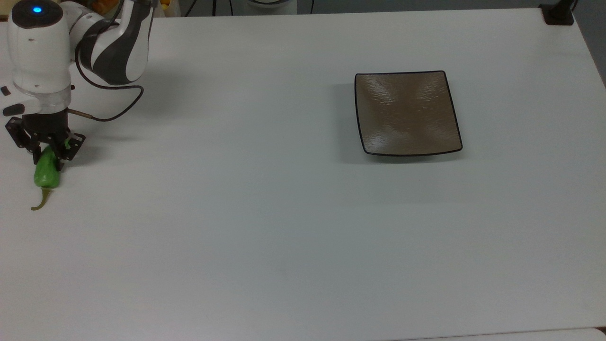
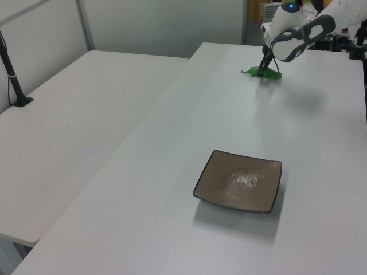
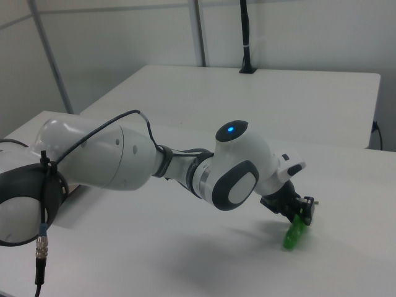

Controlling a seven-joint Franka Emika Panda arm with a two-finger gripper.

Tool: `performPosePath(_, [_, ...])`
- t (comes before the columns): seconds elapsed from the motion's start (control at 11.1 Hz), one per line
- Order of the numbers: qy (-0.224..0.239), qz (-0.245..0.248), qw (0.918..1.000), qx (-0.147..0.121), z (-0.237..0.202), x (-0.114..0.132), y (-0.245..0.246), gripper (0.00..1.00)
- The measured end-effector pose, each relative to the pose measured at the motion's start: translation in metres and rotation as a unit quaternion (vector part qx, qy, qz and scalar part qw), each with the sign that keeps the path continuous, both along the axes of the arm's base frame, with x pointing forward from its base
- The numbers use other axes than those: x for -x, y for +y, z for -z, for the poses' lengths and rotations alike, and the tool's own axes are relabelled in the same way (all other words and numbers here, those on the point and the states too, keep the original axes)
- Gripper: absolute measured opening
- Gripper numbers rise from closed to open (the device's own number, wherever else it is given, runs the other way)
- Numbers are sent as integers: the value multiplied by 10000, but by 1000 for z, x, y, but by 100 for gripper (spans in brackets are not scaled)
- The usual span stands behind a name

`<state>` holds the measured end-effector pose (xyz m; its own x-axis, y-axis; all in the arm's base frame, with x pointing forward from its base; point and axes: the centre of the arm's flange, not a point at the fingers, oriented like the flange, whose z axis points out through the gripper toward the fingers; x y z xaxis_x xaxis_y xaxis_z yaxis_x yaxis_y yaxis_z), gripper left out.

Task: Chili peppers are placed on a ceramic plate
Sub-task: 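Lower the gripper and close it around the green chili pepper, then lift the held pepper and carry it over the brown plate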

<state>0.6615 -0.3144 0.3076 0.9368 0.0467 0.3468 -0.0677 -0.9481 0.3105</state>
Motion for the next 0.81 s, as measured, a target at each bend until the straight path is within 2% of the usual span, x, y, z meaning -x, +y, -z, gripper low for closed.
performPosePath(0.36, [-152,16,9999,-62,-12,-7,5,43])
performPosePath(0.54, [-59,96,9994,-323,-27,-10,15,43])
performPosePath(0.81, [186,214,9952,-933,-54,-13,40,42])
